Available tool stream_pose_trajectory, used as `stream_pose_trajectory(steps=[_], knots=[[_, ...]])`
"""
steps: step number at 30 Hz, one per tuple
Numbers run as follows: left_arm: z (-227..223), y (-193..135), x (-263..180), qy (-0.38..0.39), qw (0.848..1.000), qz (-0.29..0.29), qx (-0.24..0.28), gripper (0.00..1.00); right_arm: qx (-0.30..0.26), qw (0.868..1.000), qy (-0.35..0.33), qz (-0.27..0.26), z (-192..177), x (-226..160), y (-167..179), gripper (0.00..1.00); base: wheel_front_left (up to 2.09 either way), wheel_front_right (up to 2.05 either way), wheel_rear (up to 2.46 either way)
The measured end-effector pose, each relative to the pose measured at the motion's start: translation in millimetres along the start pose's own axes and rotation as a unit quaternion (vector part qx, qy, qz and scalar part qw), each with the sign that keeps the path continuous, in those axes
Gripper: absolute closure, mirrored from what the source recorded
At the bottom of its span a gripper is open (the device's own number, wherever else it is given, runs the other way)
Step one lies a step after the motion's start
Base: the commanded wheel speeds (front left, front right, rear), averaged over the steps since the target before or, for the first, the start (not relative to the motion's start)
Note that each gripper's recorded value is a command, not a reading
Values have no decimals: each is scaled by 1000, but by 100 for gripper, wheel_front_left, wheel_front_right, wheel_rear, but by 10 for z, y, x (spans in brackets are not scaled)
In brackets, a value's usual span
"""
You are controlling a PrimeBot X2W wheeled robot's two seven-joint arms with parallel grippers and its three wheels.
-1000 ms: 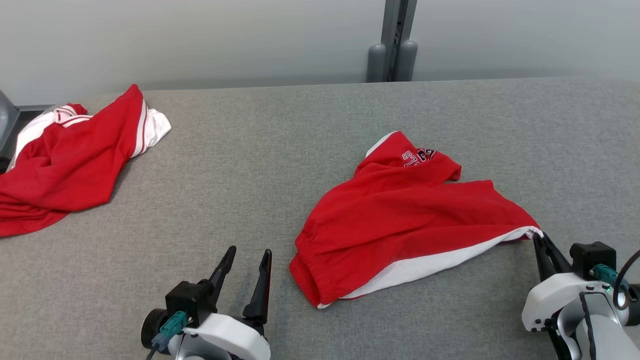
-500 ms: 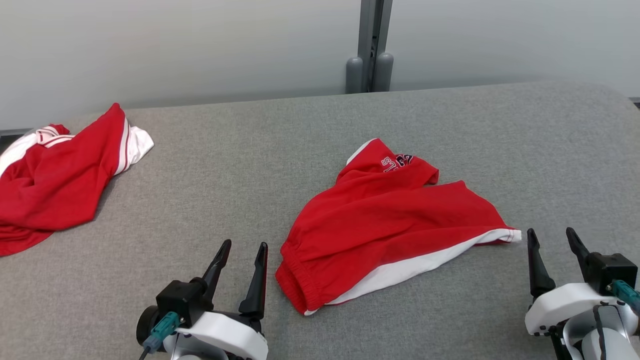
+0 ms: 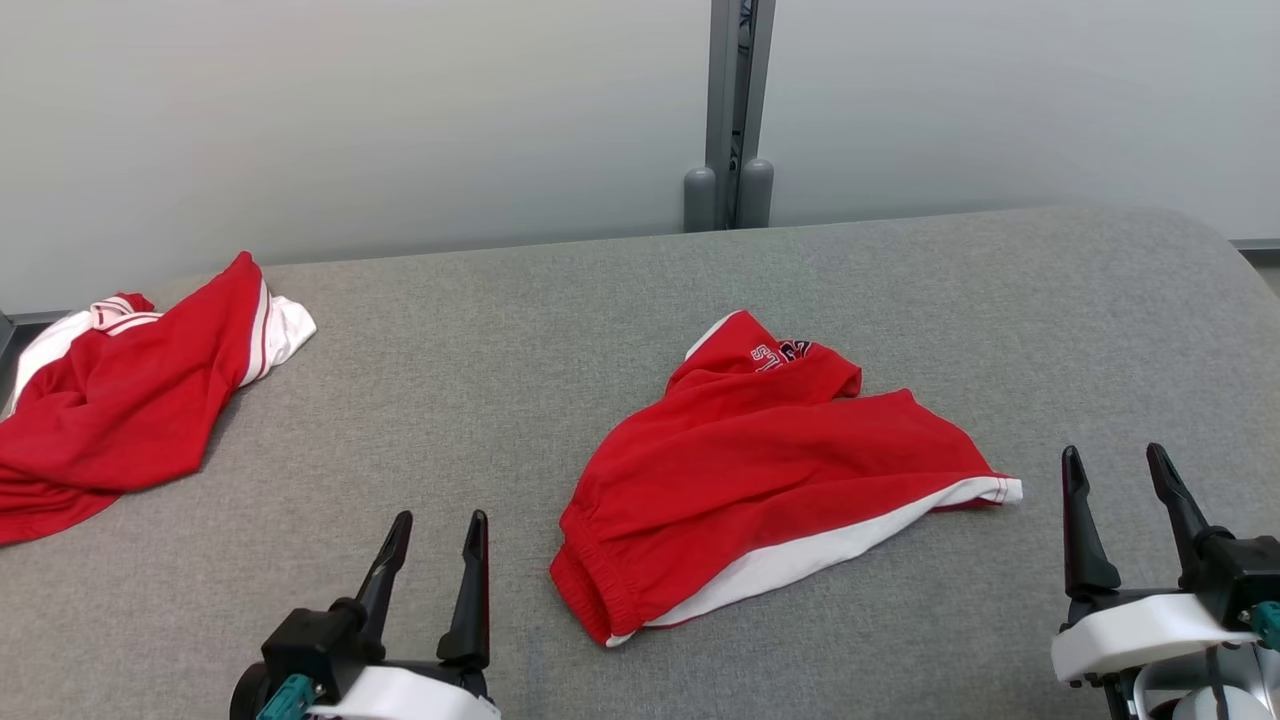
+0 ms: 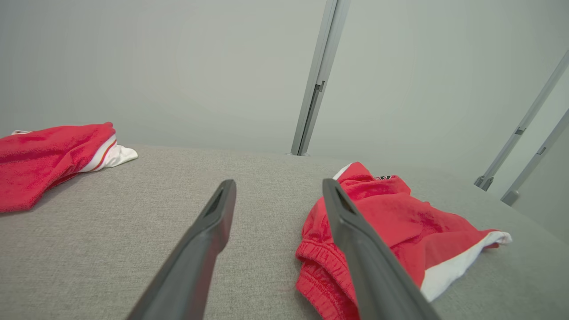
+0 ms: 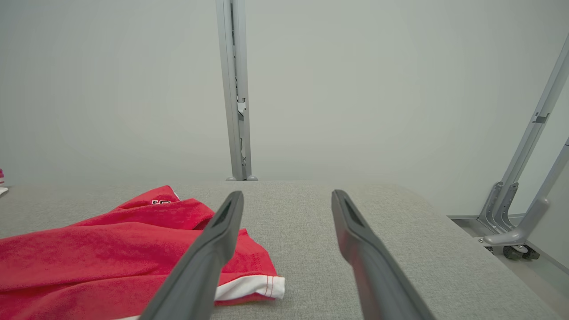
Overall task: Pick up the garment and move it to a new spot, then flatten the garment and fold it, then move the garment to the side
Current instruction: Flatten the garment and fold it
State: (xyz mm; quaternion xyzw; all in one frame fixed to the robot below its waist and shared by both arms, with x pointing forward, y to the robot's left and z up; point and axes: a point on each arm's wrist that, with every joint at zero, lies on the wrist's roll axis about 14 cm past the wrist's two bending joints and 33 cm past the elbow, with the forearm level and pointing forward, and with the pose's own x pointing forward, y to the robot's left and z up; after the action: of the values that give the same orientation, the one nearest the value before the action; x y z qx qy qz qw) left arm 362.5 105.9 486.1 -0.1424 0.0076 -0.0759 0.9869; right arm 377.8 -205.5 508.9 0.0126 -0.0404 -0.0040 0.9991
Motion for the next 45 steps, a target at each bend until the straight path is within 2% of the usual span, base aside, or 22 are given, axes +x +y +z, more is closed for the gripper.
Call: stream_pose_trajectory(steps=[10, 32, 39, 45], knots=[[51, 135, -164, -10, 1000, 27, 6, 0, 31, 999, -17, 23, 96, -60, 187, 0, 0, 0, 0], [-81, 63, -194, 11, 1000, 11, 18, 0, 37, 999, -5, 30, 19, -111, 244, 0, 0, 0, 0], [-449, -105, -300, 70, 997, -28, 18, 0, 39, 999, -3, 29, 11, -123, 236, 0, 0, 0, 0], [-879, -411, -444, 156, 982, -100, 26, 0, 40, 999, 1, 26, -17, -142, 220, 0, 0, 0, 0]])
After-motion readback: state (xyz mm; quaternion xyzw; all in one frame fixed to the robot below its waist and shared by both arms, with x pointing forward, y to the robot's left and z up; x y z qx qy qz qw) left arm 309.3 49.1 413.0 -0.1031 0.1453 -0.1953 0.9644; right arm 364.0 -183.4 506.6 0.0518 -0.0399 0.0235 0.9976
